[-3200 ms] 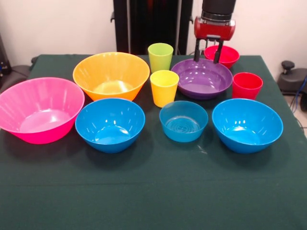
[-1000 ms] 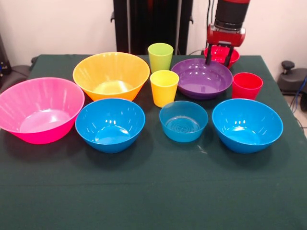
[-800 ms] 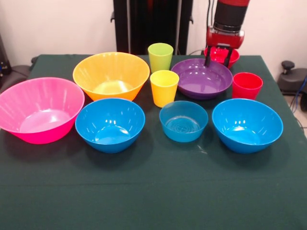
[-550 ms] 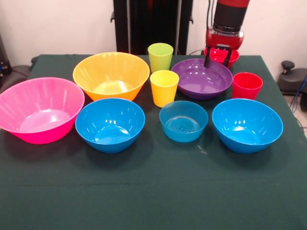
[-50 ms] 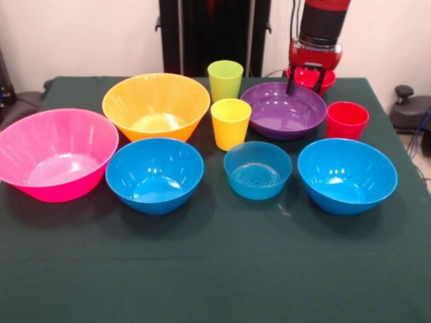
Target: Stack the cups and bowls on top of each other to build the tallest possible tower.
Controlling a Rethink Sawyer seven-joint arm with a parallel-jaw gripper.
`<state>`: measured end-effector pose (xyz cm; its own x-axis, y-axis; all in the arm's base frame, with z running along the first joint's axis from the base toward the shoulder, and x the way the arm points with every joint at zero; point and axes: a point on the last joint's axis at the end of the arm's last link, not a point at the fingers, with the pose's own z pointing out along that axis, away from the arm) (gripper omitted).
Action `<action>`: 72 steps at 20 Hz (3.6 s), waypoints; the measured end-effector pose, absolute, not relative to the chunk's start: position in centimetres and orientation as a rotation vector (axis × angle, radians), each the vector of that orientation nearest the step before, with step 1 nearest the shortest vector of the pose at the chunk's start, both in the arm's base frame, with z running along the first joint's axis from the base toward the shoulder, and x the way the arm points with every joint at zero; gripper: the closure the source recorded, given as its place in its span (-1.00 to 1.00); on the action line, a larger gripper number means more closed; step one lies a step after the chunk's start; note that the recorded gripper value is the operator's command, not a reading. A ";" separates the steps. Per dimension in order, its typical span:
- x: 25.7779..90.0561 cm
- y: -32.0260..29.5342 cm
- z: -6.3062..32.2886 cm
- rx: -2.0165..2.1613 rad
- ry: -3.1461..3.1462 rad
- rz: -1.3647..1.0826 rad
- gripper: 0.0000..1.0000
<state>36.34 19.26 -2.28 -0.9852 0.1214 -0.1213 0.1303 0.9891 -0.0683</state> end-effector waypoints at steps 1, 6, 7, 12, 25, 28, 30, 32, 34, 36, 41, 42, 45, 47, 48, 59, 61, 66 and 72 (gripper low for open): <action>36.3 19.3 -2.3 0.191 3.016 -0.115 -1.00; 36.4 19.2 -2.6 0.191 3.018 -0.117 -1.00; 36.4 19.2 -2.6 0.191 3.020 -0.117 -1.00; 36.3 19.1 -3.0 0.190 3.020 -0.121 -1.00; 37.2 18.7 -2.5 0.190 2.982 -0.131 1.00; 37.3 18.7 -2.5 0.190 2.982 -0.132 1.00; 37.2 18.7 -2.5 0.190 2.982 -0.132 1.00; 37.2 18.7 -2.5 0.189 2.982 -0.134 1.00; 37.3 18.6 -2.3 0.185 2.978 -0.140 1.00; 37.4 18.6 -2.1 0.182 2.971 -0.145 1.00; 38.2 18.8 -0.8 0.174 2.944 -0.149 1.00; 38.6 18.9 -0.1 0.176 2.938 -0.149 1.00; 39.3 18.9 1.3 0.189 2.931 -0.155 1.00; 40.0 19.0 2.9 0.205 2.929 -0.157 1.00; 40.2 19.2 3.6 0.209 2.932 -0.157 1.00; 40.8 20.9 9.0 0.215 2.956 -0.146 1.00; 40.9 21.0 9.8 0.216 2.955 -0.145 1.00; 41.0 20.7 11.3 0.237 2.970 -0.154 1.00; 41.7 20.4 13.3 0.272 3.002 -0.158 1.00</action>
<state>41.70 20.37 13.33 -0.9763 0.1722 -0.1313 0.1851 0.9783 -0.0928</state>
